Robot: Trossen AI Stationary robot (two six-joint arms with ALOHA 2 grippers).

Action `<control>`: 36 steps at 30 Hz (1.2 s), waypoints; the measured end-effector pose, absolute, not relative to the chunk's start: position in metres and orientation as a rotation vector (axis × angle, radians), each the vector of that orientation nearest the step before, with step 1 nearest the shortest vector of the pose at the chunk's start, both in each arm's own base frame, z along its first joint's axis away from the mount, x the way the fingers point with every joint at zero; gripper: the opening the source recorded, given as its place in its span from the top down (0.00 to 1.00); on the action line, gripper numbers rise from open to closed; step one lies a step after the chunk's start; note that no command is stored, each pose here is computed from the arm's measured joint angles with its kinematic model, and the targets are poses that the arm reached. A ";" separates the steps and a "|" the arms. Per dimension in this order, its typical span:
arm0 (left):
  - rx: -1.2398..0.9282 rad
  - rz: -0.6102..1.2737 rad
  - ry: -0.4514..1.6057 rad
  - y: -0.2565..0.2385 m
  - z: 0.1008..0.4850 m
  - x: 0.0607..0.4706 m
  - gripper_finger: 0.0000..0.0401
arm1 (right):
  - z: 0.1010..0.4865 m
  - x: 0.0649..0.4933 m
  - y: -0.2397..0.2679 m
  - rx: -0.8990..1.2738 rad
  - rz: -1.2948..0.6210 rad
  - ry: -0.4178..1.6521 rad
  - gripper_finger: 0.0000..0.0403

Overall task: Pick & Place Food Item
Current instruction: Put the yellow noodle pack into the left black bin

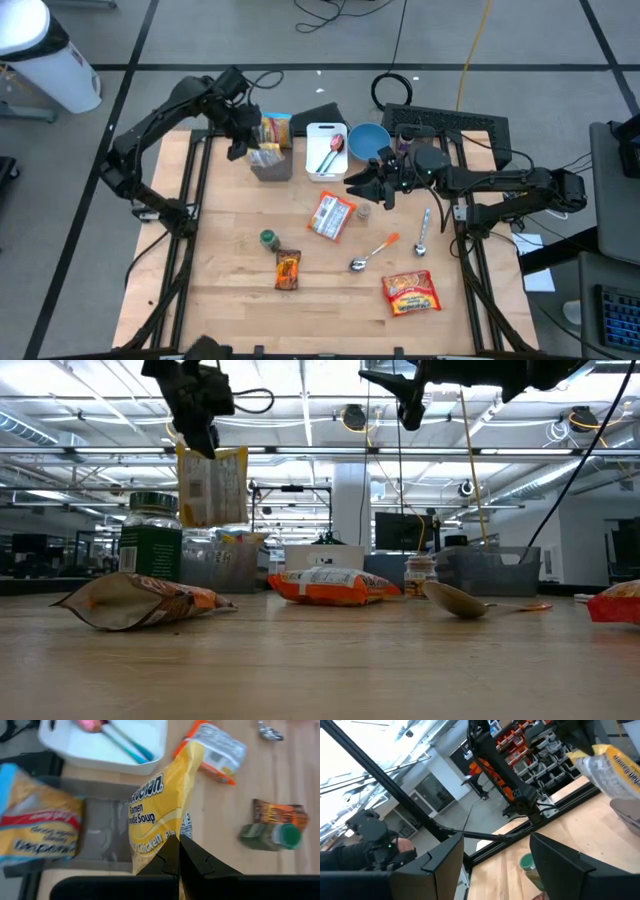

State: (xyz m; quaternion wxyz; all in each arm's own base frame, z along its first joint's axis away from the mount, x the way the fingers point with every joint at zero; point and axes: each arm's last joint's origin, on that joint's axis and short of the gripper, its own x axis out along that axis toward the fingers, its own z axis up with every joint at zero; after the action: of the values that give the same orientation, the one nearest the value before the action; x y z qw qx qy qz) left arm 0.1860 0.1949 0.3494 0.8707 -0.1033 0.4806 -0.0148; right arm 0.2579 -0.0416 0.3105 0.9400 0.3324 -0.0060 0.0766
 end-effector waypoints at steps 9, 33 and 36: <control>-0.234 0.024 1.053 0.218 0.341 0.180 1.00 | 0.307 0.257 -0.047 0.686 0.129 0.014 0.45; -0.302 -0.059 1.062 0.303 0.339 0.209 1.00 | 0.306 0.253 -0.058 0.731 0.218 0.069 0.45; -0.331 -0.062 1.081 0.309 0.331 0.208 1.00 | 0.303 0.253 -0.059 0.739 0.205 0.096 0.45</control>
State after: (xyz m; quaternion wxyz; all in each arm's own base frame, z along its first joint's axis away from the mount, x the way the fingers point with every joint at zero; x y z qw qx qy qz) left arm 0.2075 0.3086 0.3311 0.8441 -0.1566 0.5119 -0.0295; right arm 0.2529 -0.0588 0.3027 0.9262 0.3606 0.0470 0.0999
